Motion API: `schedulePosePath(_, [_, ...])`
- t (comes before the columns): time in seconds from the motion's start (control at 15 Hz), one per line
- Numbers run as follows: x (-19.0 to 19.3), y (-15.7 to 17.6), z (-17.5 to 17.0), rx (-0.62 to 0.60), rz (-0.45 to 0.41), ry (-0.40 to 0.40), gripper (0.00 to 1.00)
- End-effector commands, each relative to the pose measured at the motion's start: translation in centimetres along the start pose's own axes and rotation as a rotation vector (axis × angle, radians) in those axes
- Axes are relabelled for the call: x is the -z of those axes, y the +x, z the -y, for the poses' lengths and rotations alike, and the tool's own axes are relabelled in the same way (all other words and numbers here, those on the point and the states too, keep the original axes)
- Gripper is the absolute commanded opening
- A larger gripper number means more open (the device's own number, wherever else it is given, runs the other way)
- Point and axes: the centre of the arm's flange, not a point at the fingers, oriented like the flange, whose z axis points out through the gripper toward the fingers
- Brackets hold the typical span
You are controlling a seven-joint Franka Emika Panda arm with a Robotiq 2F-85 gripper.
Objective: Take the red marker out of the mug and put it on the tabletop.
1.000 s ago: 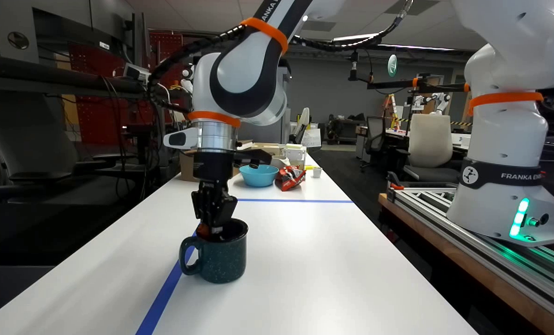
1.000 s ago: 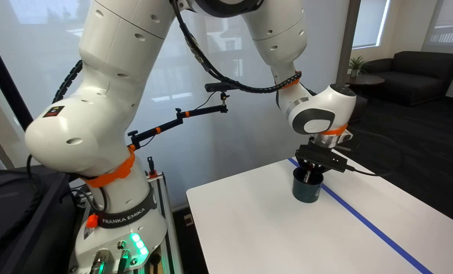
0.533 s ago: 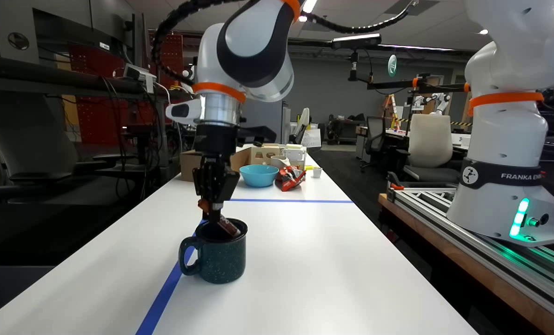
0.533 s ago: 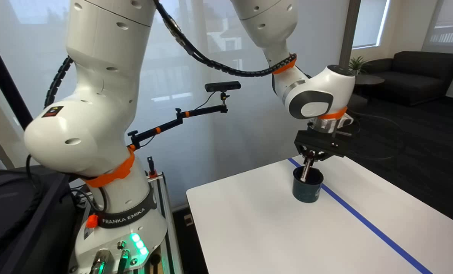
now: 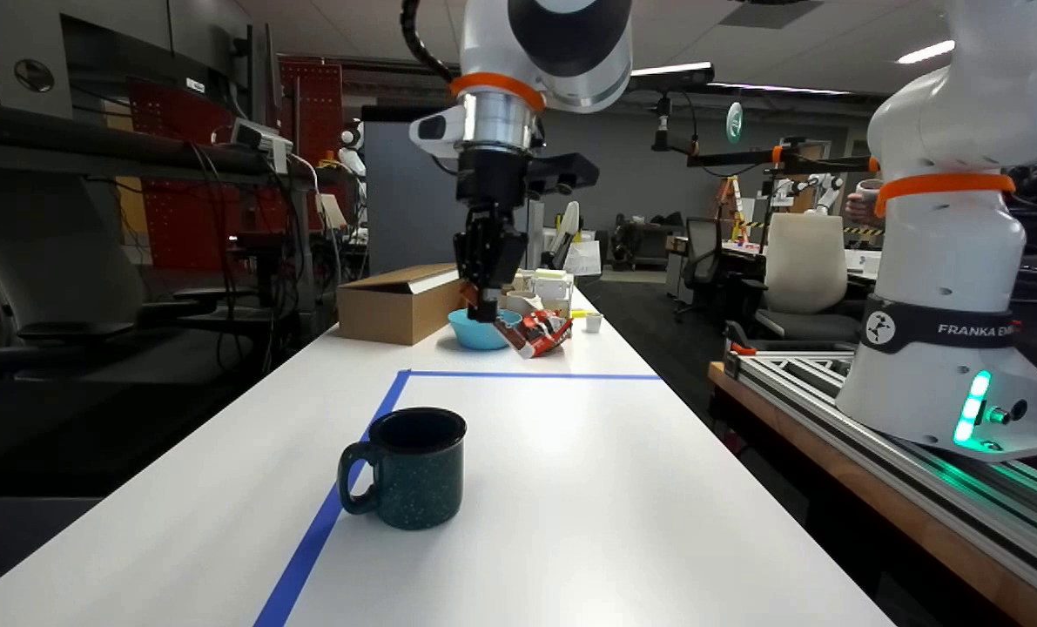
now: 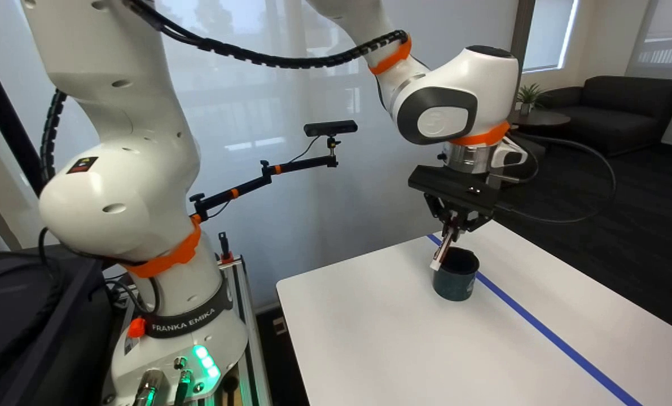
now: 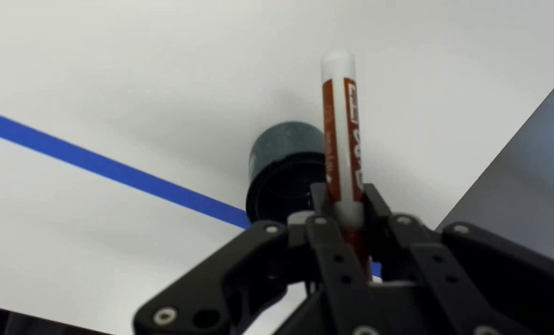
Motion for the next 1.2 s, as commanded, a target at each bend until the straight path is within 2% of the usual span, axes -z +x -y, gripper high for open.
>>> schedulePosePath(0.0, [0.1, -5.2, 0.2, -0.125, 0.041, -0.009, 0.05])
schedulePosePath(0.47, [-7.0, -10.0, -4.1, -0.272, 0.078, 0.072, 0.05])
schedulePosePath(0.87, [-12.7, -11.3, -6.5, -0.313, 0.104, 0.15, 0.05])
schedulePosePath(1.13, [-15.0, -11.4, -8.2, -0.336, 0.137, 0.168, 0.05])
